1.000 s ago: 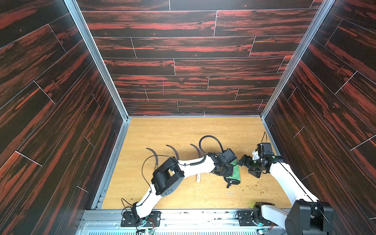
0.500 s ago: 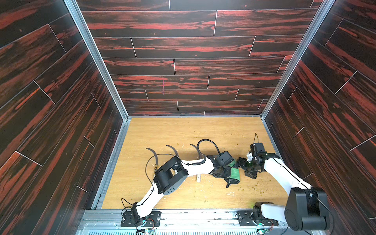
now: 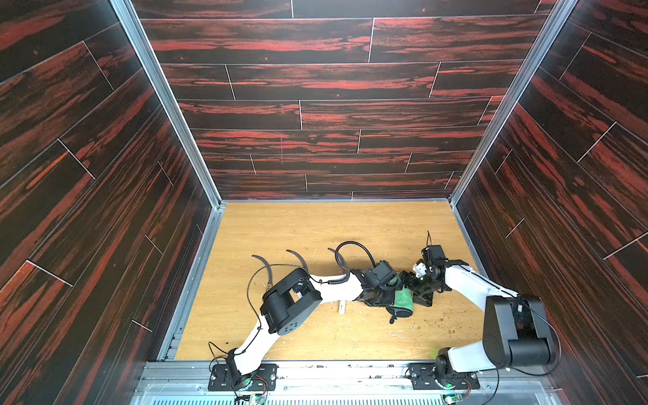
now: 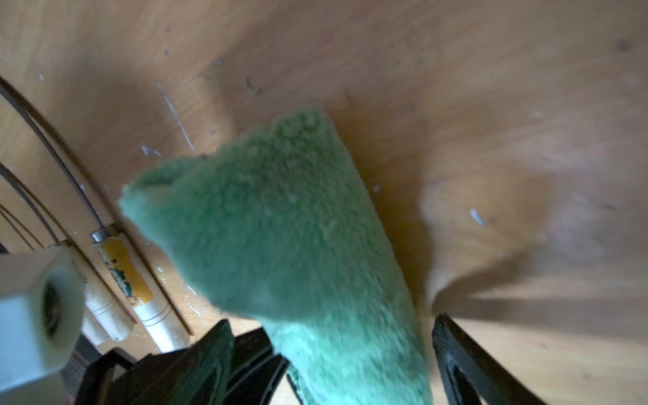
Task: Wipe small sickles with rags
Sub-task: Pick up the rag from the center of the board.
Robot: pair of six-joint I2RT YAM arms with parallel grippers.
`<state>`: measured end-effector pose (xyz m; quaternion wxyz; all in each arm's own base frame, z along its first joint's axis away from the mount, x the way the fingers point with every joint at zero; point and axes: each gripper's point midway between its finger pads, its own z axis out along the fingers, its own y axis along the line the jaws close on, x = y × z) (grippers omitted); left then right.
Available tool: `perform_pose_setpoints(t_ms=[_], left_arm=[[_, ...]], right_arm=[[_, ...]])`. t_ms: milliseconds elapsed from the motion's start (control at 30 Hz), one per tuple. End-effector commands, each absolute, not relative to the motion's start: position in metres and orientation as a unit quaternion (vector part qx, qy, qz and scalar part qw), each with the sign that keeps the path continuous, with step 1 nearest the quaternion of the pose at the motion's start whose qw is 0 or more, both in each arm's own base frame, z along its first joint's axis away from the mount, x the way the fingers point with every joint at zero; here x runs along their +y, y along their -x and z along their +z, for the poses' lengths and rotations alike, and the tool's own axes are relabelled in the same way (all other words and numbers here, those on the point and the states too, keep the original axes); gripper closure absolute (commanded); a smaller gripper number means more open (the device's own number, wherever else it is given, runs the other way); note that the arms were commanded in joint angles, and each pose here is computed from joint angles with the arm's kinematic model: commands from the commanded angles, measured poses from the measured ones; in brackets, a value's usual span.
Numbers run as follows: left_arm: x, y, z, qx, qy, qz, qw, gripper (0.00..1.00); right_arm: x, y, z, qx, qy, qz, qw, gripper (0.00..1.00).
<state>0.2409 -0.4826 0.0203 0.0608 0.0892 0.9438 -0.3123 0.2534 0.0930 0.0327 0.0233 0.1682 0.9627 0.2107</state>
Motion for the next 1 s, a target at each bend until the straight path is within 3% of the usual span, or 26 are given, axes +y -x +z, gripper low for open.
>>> perform_pose_setpoints(t_ms=[0,200,400,500,733,800,967], left_arm=[[-0.427,-0.238,-0.036,0.977,-0.053,-0.204,0.031,0.99],[-0.424,-0.240,-0.043,0.979,-0.045,-0.198,0.027,0.99],[-0.427,-0.242,-0.048,0.979,-0.044,-0.197,0.024,1.00],[-0.426,-0.245,-0.047,0.980,-0.044,-0.191,0.031,1.00],[-0.421,-0.253,-0.038,0.981,-0.042,-0.182,0.049,1.00],[-0.420,-0.254,-0.030,0.981,-0.041,-0.182,0.056,0.99],[-0.419,-0.256,0.013,0.974,-0.050,-0.204,0.085,0.76]], right_arm=[[0.105,-0.261,0.030,0.958,-0.151,0.242,0.017,0.09],[0.120,-0.260,0.026,0.949,-0.138,0.284,0.000,0.09],[0.127,-0.255,0.022,0.943,-0.128,0.306,-0.012,0.21],[0.128,-0.250,0.018,0.942,-0.129,0.309,-0.020,0.32],[0.122,-0.244,0.012,0.947,-0.137,0.291,-0.021,0.78],[0.118,-0.245,0.014,0.950,-0.139,0.280,-0.012,0.86],[0.109,-0.252,0.028,0.956,-0.141,0.256,0.022,0.95]])
